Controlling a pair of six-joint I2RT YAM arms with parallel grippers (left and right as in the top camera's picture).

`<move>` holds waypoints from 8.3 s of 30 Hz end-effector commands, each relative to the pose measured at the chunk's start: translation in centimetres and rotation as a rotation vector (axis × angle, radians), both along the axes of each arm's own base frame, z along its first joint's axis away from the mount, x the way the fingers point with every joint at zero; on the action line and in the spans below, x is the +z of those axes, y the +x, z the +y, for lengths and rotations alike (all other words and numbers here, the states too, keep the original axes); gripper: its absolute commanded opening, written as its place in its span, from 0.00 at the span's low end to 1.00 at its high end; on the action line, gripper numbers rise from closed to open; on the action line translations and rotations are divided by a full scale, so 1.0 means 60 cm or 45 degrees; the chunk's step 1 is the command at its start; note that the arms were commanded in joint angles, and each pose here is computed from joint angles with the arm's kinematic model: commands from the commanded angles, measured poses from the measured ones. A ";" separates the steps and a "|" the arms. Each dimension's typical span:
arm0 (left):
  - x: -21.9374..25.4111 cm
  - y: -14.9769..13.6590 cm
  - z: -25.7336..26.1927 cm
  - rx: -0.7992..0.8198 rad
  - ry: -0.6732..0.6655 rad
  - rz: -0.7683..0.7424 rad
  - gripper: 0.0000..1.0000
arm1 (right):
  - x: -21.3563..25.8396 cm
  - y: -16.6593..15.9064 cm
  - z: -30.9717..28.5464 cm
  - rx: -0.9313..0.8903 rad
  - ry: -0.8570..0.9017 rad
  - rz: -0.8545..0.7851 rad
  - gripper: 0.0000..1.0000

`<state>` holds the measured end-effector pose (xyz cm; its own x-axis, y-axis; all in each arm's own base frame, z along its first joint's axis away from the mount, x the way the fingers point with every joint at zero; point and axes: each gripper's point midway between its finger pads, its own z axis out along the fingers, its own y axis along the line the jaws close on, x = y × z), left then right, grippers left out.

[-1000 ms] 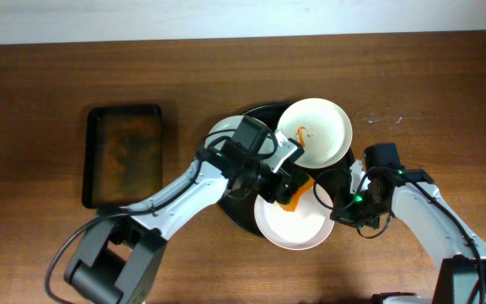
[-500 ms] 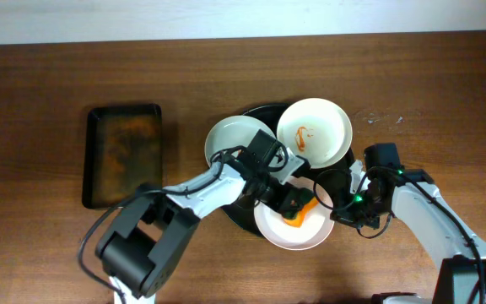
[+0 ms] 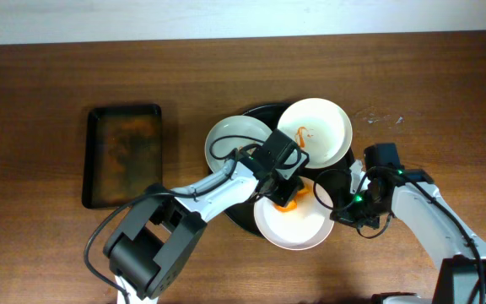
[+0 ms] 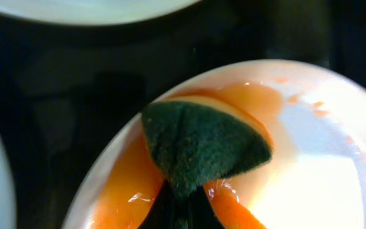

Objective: Clean dirty plates on tray and stack at the side
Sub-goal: 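Scrub the bottom plate with the sponge in the left gripper, then grasp the right plate rim with the right gripper and tilt it up, then hold the plate with the right gripper while the left sponge scrubs it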

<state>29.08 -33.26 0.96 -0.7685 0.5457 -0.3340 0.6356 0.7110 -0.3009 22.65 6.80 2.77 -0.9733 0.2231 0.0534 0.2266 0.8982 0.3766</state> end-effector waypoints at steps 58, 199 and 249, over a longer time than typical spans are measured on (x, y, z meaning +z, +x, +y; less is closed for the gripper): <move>0.204 0.116 0.278 0.570 0.120 -0.185 0.01 | 0.207 0.111 -0.076 -0.023 -0.965 -0.708 0.04; 0.029 -0.047 0.035 0.604 0.124 0.233 0.00 | 0.020 0.056 0.047 -0.123 -0.278 0.071 0.04; 0.179 0.080 0.307 1.081 0.311 -0.196 0.00 | -0.039 0.062 0.017 0.025 -0.308 -0.063 0.34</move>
